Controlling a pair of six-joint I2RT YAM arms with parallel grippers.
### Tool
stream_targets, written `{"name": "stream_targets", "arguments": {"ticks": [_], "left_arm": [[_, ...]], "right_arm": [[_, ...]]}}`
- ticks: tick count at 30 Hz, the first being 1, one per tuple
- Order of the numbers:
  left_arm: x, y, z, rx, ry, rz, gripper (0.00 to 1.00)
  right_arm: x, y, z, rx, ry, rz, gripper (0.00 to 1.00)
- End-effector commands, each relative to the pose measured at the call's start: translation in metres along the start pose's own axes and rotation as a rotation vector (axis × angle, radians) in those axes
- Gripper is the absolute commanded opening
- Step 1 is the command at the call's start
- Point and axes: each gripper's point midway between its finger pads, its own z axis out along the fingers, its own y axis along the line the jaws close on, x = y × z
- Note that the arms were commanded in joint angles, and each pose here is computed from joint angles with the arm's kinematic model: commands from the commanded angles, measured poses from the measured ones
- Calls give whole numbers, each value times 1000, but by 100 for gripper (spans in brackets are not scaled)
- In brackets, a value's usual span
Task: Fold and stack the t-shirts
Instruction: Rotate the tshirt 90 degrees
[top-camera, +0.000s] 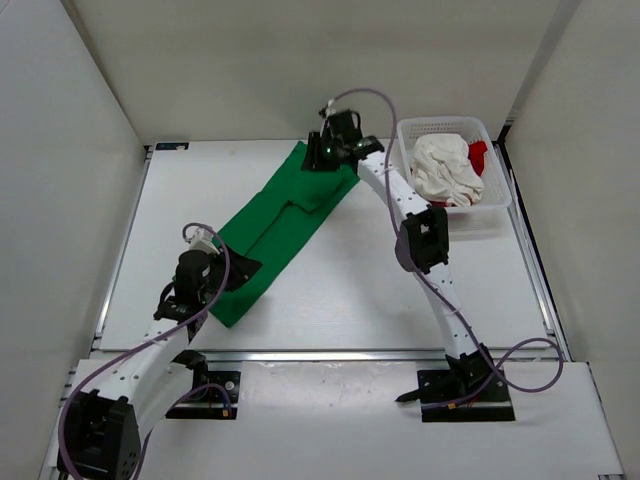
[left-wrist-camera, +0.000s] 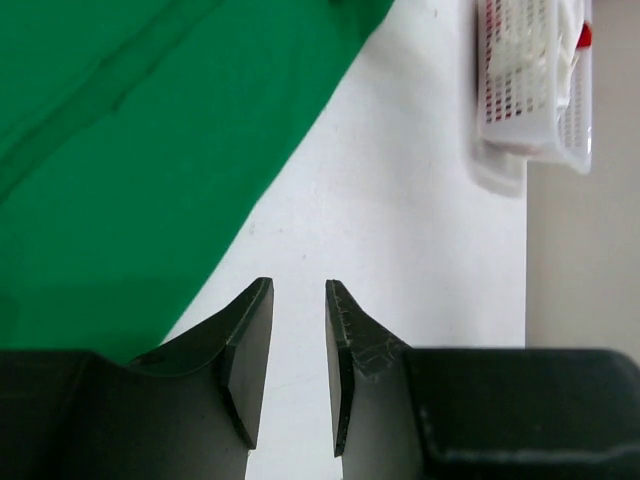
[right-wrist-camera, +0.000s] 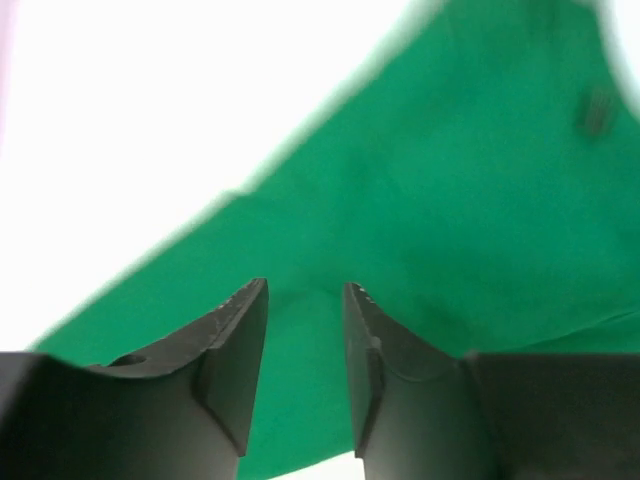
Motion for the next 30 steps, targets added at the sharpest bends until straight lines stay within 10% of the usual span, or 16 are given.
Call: {"name": "stream_targets", "arguments": {"ticks": [1, 9, 12, 17, 22, 30], "left_arm": [[24, 9, -1, -24, 58, 4, 39], [17, 6, -6, -9, 40, 28, 40], [14, 14, -12, -26, 35, 22, 40], [13, 16, -14, -14, 26, 21, 40], [6, 5, -14, 10, 10, 29, 39], [-13, -1, -22, -3, -29, 55, 41]], "right_arm": [[-91, 90, -135, -104, -201, -166, 35], [71, 107, -131, 227, 196, -372, 13], [90, 113, -151, 297, 139, -436, 13], [82, 140, -217, -13, -188, -272, 28], [198, 121, -164, -196, -32, -17, 37], [258, 152, -93, -242, 78, 73, 39]]}}
